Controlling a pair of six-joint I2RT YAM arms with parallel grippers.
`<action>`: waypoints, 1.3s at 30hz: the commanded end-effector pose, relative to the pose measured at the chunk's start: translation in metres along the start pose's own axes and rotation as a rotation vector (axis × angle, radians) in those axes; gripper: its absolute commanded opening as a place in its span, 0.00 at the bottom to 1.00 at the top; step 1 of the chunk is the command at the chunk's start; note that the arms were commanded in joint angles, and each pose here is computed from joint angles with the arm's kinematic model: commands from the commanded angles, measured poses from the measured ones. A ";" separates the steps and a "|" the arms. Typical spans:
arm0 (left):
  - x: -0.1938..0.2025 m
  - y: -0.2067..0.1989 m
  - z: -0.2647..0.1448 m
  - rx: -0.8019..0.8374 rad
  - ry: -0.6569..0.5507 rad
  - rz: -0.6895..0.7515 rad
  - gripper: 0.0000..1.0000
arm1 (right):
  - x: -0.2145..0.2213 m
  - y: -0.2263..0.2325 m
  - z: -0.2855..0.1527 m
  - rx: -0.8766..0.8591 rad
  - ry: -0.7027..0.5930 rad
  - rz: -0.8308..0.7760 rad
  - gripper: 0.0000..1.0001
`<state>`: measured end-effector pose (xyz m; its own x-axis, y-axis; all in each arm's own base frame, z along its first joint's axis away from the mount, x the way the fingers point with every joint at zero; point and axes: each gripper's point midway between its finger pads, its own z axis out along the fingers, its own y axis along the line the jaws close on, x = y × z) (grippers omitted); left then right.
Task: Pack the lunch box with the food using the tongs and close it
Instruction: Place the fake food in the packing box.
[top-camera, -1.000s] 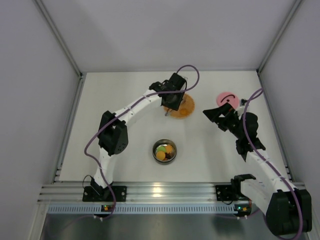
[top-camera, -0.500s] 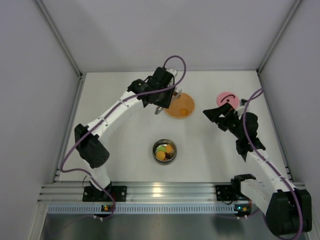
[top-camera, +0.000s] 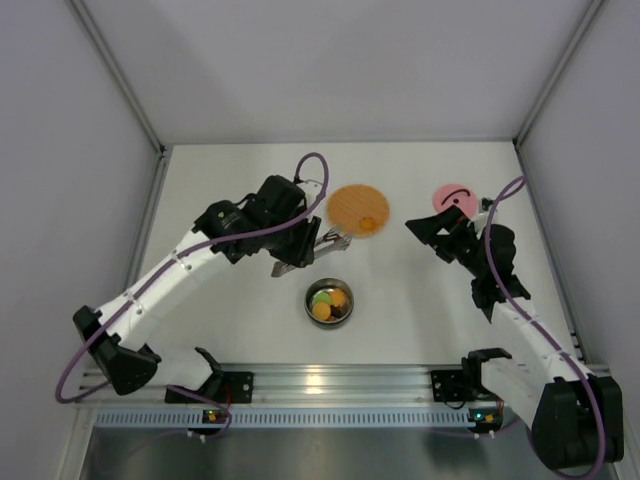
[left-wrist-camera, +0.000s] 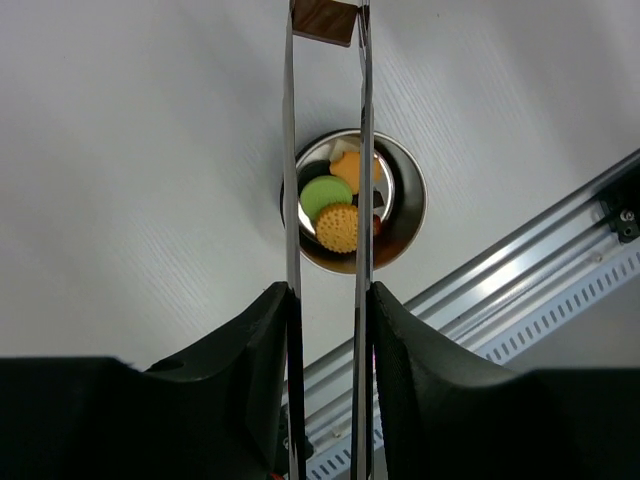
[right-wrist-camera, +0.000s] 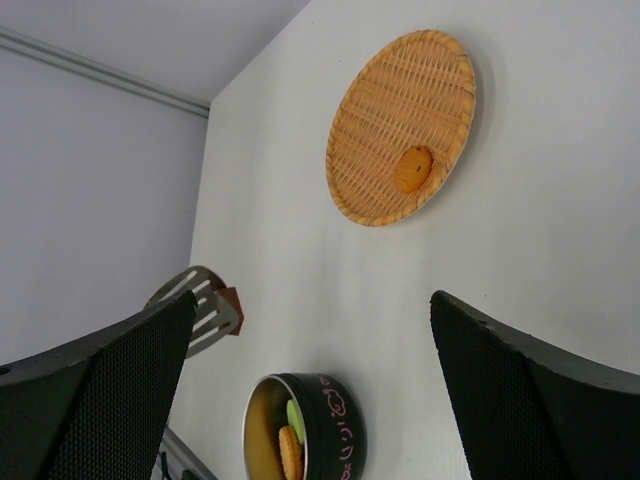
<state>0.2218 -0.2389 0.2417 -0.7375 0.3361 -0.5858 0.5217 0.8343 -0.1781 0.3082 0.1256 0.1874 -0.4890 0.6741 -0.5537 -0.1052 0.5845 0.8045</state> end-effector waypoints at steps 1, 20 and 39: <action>0.015 -0.008 -0.026 0.070 -0.010 -0.008 0.41 | -0.015 0.018 0.001 -0.058 -0.043 -0.045 0.99; 0.101 -0.014 -0.044 0.200 0.125 0.011 0.43 | -0.014 0.016 0.003 -0.051 -0.040 -0.042 0.99; 0.010 -0.013 -0.022 0.085 -0.071 -0.026 0.54 | -0.012 0.015 0.004 -0.053 -0.037 -0.038 1.00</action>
<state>0.1662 -0.2185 0.2298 -0.7716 0.3497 -0.5314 0.5478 0.7898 -0.2758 0.3092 0.1256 0.1843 -0.4940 0.6736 -0.5497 -0.0973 0.5854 0.8049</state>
